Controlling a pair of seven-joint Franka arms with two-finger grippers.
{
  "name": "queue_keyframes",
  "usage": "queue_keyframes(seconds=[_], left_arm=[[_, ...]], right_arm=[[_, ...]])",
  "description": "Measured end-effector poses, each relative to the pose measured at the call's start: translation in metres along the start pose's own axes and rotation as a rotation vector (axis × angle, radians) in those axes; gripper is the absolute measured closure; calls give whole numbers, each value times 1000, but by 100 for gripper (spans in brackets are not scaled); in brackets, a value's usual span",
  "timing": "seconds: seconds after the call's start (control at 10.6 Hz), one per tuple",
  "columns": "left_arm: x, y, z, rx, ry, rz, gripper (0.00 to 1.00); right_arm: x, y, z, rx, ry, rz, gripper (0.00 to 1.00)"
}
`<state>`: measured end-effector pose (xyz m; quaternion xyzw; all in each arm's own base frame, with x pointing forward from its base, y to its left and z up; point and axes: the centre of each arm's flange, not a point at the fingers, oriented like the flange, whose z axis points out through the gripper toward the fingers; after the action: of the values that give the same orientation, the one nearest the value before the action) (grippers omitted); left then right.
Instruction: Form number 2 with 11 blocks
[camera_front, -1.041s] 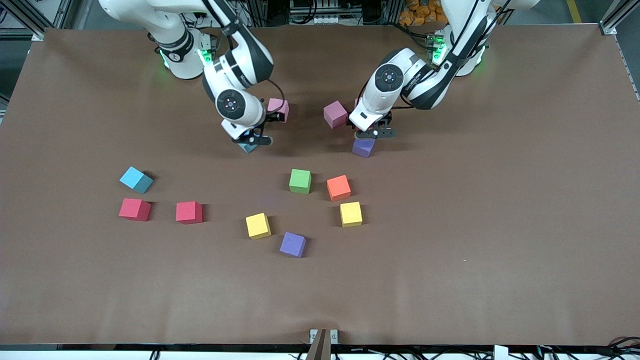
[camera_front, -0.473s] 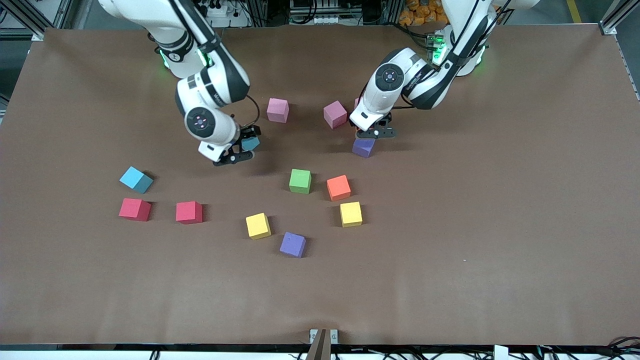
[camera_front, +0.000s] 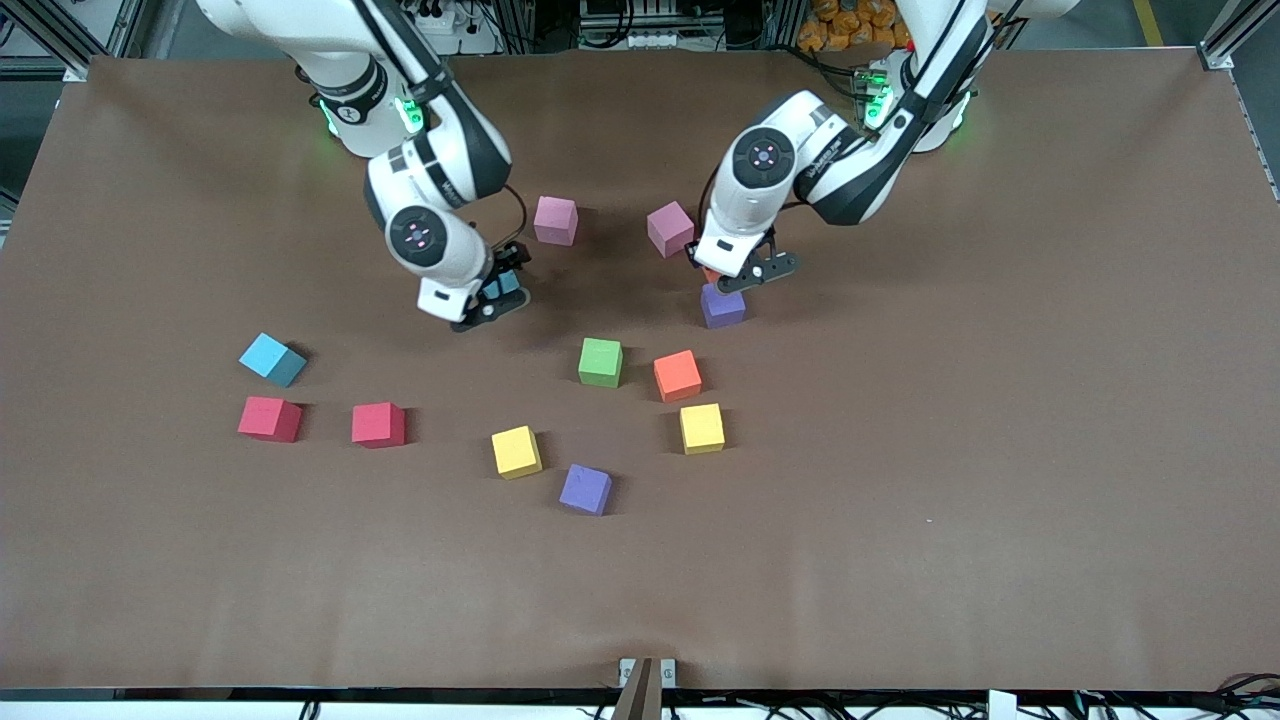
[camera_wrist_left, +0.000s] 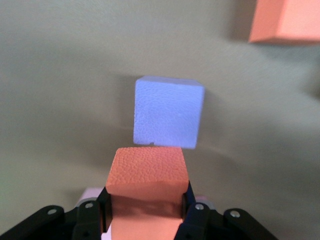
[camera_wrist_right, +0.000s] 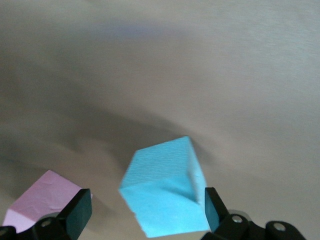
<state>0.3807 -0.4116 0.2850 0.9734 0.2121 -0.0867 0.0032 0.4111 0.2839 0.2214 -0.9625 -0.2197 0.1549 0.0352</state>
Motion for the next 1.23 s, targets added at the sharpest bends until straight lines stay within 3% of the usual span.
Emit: queue_keyframes(seconds=[0.28, 0.57, 0.85, 1.04, 1.14, 1.23], left_arm=[[-10, 27, -34, -71, -64, -268, 46], [-34, 50, -34, -108, -118, -522, 46], [-83, 77, -3, -166, -153, -686, 46], [-91, 84, 23, -174, -158, -767, 46], [-94, 86, 36, -168, -160, -802, 46], [-100, 88, 49, -161, -153, -836, 46]], right_arm=[[0, 0, 2, -50, 22, -43, 0], [-2, 3, 10, -60, 34, -46, 0], [-7, 8, 25, -67, 43, -45, 0], [-9, 9, 29, -68, 38, -44, 1], [-10, 9, 30, -69, 36, -44, 8], [-10, 9, 30, -69, 35, -44, 9]])
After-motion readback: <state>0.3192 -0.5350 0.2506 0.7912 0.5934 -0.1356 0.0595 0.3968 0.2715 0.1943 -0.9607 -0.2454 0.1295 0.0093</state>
